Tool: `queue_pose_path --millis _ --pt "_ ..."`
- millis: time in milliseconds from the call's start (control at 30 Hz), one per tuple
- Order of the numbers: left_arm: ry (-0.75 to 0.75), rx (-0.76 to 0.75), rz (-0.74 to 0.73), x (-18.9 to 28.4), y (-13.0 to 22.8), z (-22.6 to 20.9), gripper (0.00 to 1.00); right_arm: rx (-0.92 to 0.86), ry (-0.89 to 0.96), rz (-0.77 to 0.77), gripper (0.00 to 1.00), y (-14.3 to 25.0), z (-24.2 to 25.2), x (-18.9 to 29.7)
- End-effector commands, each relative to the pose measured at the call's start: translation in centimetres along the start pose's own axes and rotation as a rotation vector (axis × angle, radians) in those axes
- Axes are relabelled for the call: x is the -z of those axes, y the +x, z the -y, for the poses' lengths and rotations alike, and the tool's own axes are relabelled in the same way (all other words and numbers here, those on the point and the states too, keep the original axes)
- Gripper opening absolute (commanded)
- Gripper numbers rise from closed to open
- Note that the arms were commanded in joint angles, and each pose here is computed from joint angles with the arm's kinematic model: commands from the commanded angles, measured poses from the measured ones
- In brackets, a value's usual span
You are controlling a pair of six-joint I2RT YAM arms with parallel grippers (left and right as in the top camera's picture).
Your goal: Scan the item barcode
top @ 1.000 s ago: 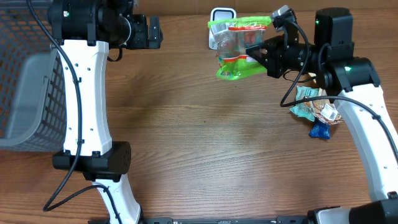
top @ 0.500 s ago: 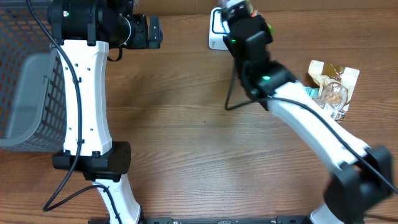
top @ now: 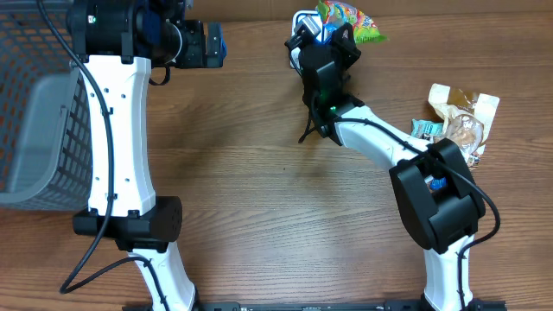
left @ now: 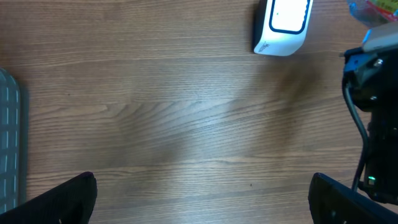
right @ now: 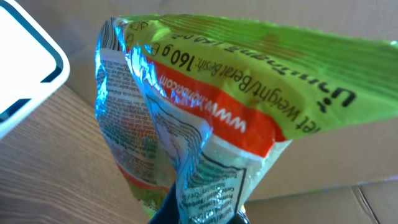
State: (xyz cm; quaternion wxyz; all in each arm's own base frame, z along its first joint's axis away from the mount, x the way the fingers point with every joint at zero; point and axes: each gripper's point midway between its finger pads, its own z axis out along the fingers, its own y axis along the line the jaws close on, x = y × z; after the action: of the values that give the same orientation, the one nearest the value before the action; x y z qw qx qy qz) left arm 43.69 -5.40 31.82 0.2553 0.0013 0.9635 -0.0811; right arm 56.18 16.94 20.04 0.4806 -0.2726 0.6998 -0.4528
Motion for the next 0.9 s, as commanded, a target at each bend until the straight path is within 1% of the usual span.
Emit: queue_pose_path --millis 0,67,167,233,467,700,867 --pt "0.003 0.016 0.009 0.1 -0.3 -0.1 1.0 0.017 -0.007 0.095 0.04 -2.0 -0.4 -0.5" --pt "0.003 0.016 0.009 0.1 -0.3 -0.1 1.0 0.058 -0.009 0.176 0.04 -3.4 -0.8 -0.5" --pt "0.003 0.016 0.009 0.1 -0.3 -0.1 1.0 0.146 0.036 0.218 0.04 -4.0 -1.0 -0.9" --pt "0.003 0.016 0.009 0.1 -0.3 -0.1 1.0 0.187 0.051 0.219 0.04 -3.7 -1.0 -1.4" --pt "0.003 0.016 0.009 0.1 -0.3 -0.1 1.0 0.207 0.039 0.19 0.04 -1.7 -0.5 -3.5" --pt "0.003 0.016 0.009 0.1 -0.3 -0.1 1.0 0.24 -0.008 0.19 0.04 -1.2 -1.6 -3.7" --pt "0.003 0.016 0.009 0.1 -0.3 -0.1 1.0 0.232 -0.004 0.176 0.04 -0.8 -1.4 -4.1"
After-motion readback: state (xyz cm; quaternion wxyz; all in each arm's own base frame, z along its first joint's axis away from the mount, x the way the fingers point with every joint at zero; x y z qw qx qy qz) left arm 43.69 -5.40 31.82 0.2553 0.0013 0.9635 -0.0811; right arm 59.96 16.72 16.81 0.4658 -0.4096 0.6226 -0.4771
